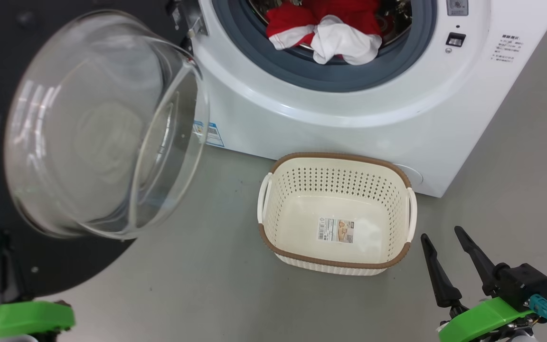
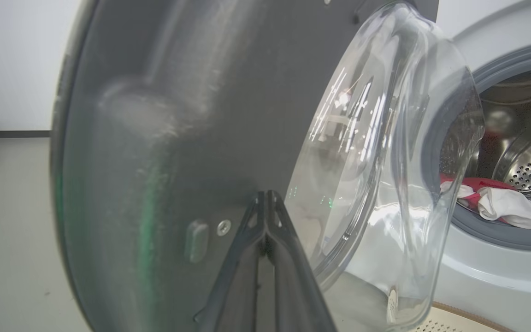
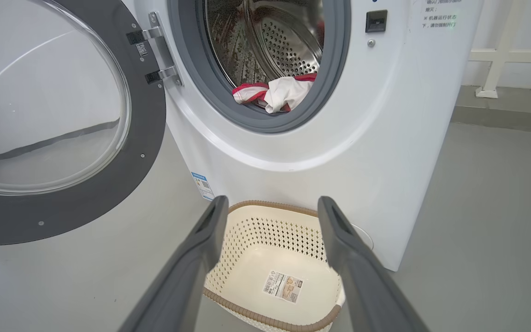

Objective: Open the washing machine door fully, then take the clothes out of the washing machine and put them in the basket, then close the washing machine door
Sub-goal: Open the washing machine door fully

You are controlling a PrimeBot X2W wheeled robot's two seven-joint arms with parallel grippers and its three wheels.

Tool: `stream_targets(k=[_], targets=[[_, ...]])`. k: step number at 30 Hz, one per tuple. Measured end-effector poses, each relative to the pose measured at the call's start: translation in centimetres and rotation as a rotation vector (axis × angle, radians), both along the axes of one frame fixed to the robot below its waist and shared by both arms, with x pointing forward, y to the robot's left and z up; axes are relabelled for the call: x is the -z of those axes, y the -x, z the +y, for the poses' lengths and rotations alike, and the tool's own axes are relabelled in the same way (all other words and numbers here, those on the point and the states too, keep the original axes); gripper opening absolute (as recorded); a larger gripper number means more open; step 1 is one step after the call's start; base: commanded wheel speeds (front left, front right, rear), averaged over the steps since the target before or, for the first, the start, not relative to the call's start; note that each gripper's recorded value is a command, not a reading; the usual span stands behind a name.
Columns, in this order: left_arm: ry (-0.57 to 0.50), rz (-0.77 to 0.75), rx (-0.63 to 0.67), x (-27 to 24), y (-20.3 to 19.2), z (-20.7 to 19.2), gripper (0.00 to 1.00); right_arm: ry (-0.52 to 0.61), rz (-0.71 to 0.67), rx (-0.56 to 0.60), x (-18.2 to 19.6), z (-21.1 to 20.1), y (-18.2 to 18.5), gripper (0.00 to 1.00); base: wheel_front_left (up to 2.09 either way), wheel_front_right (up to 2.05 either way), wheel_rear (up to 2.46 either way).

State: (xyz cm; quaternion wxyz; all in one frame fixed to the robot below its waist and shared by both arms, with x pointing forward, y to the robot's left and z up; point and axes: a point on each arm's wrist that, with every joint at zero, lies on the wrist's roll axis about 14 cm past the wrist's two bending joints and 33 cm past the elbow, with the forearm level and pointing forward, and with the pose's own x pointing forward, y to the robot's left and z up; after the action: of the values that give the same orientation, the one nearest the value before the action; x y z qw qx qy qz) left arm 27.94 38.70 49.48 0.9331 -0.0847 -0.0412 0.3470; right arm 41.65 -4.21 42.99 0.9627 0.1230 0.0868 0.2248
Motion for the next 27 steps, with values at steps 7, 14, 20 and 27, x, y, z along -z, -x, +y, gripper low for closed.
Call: stream_targets(k=[7,14,20,27], targets=[[0.011,-0.022,-0.054,-0.4,-0.8,2.3,0.00,0.008,0.019,0.005,0.9,-0.4,-0.1,1.00,0.00,0.00,0.00],[0.003,-0.006,-0.081,-0.4,-1.9,4.0,0.00,0.012,0.017,0.008,1.1,-0.7,-0.9,1.00,0.00,0.00,0.00],[0.010,-0.007,-0.126,-0.4,-2.5,5.9,0.00,0.016,0.022,0.014,1.6,-1.0,-1.5,1.00,0.00,0.00,0.00],[0.016,-0.004,-0.149,-0.3,-3.5,7.1,0.00,0.026,0.046,0.021,2.7,-1.6,-1.5,1.00,0.00,0.00,0.00]])
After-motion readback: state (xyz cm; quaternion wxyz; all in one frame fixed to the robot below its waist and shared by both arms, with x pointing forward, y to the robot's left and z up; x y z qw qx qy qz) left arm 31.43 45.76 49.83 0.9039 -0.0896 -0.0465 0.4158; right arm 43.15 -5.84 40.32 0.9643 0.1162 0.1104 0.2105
